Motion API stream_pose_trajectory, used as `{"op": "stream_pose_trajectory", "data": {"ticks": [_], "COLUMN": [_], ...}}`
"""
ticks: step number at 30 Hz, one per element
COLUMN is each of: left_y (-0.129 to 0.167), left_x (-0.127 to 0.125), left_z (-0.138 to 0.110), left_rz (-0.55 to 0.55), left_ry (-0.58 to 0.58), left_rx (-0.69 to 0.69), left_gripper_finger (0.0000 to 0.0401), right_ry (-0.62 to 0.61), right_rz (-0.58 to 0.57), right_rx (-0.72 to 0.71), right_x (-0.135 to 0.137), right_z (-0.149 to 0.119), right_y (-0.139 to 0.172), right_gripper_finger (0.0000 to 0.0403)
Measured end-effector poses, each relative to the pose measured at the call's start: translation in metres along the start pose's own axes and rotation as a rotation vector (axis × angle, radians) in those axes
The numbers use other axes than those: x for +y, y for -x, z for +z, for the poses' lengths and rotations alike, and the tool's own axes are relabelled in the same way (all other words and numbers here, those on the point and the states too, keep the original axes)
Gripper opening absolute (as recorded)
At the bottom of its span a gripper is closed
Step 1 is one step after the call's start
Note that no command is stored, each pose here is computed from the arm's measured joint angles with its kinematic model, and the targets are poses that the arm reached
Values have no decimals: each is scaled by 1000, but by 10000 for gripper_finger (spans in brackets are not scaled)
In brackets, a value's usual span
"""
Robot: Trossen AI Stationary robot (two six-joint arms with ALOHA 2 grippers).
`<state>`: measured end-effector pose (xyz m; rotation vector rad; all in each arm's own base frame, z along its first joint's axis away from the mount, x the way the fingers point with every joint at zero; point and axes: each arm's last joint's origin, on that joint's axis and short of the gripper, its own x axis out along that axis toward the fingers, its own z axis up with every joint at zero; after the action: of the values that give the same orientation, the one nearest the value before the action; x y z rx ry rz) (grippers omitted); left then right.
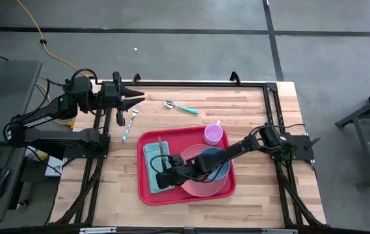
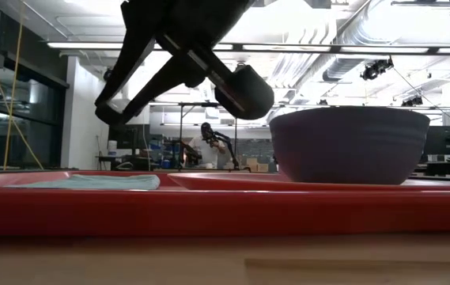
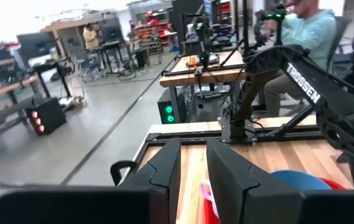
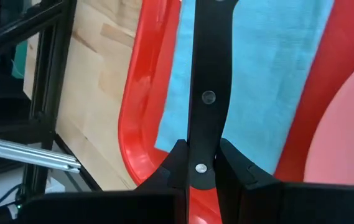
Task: Set up tray
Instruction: Put the black knife on the blue napkin
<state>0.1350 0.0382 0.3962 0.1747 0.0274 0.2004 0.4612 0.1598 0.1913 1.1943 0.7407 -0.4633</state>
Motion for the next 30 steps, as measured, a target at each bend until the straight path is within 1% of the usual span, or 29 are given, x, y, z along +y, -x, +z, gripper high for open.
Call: {"op": "stream_pose_trajectory", "data": {"ticks": [2, 4, 7, 11, 16, 30], "left_y": [0, 0, 0, -1, -1, -1], "left_x": [1, 1, 1, 1, 1, 2], "left_z": [0, 0, 0, -1, -1, -1], "left_rz": [29, 45, 50, 50, 51, 59], "left_ry": [26, 28, 33, 55, 59, 108], "left_rx": [6, 9, 9, 13, 13, 13], "left_gripper_finger": [111, 111, 111, 111, 111, 111], "right_ry": [-11, -16, -24, -36, -33, -13], "right_rz": [-9, -18, -23, -15, -36, -46], "right_rx": [10, 26, 58, 64, 108, 111], "right_x": [-1, -2, -2, -3, -10, -12], "right_z": [-1, -1, -1, 2, 6, 12], "right_y": [0, 0, 0, -2, -16, -18], "right_gripper_finger": [25, 25, 25, 25, 25, 25]}}
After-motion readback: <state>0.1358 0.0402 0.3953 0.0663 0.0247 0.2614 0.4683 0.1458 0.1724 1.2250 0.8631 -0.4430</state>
